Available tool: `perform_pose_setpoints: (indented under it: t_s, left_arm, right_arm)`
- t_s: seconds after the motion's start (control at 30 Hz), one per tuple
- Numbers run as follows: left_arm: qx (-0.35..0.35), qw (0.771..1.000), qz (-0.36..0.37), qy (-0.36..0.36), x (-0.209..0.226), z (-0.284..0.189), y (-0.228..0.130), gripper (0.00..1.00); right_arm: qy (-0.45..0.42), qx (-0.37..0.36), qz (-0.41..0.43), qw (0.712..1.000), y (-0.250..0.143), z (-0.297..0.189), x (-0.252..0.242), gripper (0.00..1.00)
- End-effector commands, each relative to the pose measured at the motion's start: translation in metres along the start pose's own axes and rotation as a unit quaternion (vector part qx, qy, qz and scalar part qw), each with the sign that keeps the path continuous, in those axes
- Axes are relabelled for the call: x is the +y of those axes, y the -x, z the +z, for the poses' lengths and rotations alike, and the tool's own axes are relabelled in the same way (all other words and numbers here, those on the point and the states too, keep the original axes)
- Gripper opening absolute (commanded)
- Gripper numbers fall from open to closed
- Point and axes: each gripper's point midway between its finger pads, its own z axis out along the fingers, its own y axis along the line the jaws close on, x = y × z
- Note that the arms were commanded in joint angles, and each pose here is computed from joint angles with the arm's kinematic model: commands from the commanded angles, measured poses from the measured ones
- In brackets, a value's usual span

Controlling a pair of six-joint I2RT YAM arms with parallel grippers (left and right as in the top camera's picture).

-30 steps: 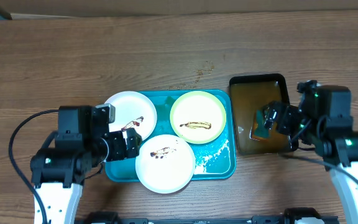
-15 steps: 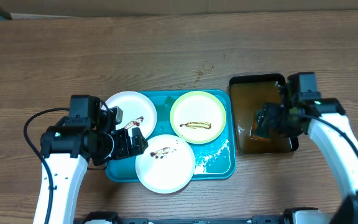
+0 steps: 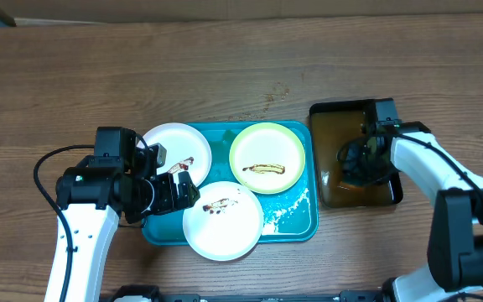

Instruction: Clean dirty plates on tray and stack at the side

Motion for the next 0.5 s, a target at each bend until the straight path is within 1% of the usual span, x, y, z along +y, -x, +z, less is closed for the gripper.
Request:
perform_pose_setpoints:
  t_s: [0.0,0.03,0.13,0.3,0.47]
  left_arm:
    - [-0.008,1.000,0.000,-0.010,-0.006,-0.005,0.005,1.00]
    - [-0.008,1.000,0.000,-0.010,-0.006,-0.005,0.005,1.00]
    - [-0.008,1.000,0.000,-0.005,-0.005,-0.005,0.006,1.00]
    - [0.008,1.000,-0.007,0.006,0.002,0.002,0.001,0.97]
    - [0.038,0.999,-0.016,0.013,0.010,0.017,-0.013,0.91]
  right_arm:
    - [-0.005,-0.008,0.005,1.000,0.007,-0.001,0.002,0.21]
    - [-0.005,-0.009,0.005,1.000,0.007,-0.001,0.002,0.15]
    - [-0.005,-0.008,0.006,1.000,0.007,-0.001,0.002,0.05]
    - [-0.014,-0.011,0.008,1.000,0.008,-0.001,-0.001,0.04]
    - [-0.014,-0.011,0.007,1.000,0.008,-0.001,-0.001,0.04]
